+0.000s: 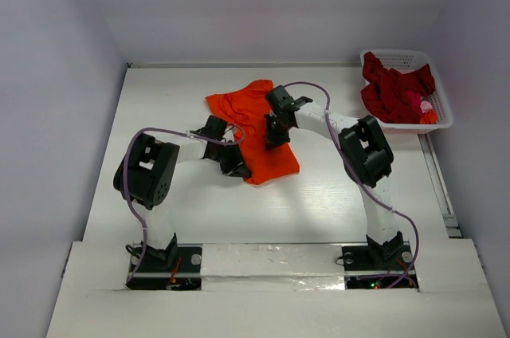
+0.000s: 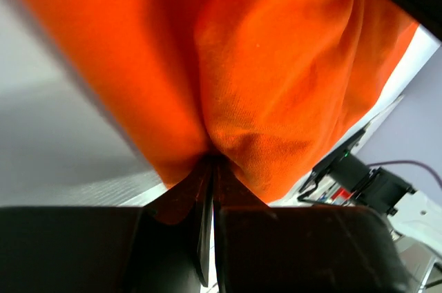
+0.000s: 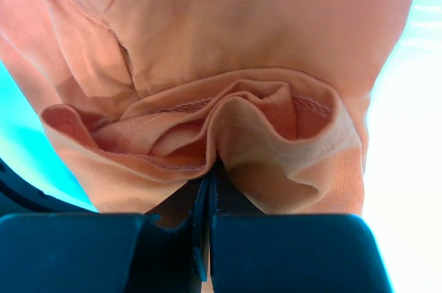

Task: Fold and stack the t-shirts
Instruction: Fold the folded rectangular tshirt in 1/3 of the way

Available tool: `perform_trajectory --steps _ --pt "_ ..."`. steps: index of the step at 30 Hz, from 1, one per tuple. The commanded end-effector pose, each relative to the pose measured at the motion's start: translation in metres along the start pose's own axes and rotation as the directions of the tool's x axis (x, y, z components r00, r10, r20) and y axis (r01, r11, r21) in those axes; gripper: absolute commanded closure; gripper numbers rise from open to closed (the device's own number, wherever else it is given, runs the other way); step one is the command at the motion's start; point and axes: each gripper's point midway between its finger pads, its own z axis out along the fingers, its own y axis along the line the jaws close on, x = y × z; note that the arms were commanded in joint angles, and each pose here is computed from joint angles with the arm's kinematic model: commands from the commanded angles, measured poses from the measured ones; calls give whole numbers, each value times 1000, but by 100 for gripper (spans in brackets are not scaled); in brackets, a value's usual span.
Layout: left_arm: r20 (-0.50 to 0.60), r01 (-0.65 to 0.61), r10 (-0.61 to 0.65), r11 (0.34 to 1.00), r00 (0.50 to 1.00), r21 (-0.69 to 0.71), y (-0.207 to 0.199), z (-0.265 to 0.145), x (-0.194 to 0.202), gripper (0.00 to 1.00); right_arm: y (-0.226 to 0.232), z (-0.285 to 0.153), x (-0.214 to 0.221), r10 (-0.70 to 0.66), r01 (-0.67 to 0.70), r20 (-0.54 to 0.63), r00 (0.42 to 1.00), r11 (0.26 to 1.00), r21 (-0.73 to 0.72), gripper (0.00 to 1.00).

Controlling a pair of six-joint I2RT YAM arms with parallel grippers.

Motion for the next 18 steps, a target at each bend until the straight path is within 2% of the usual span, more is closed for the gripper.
perform_trajectory --steps 1,12,18 --pt "-118 -3 -21 980 993 -198 55 5 39 100 -2 9 6 0 0 -13 1000 1000 13 100" --pt "-141 -69 39 973 989 -219 58 -11 49 100 2 10 3 8 -8 -12 1000 1000 3 100" --pt "-197 -115 77 975 977 -189 57 -7 60 100 2 10 2 5 -5 -12 1000 1000 3 100"
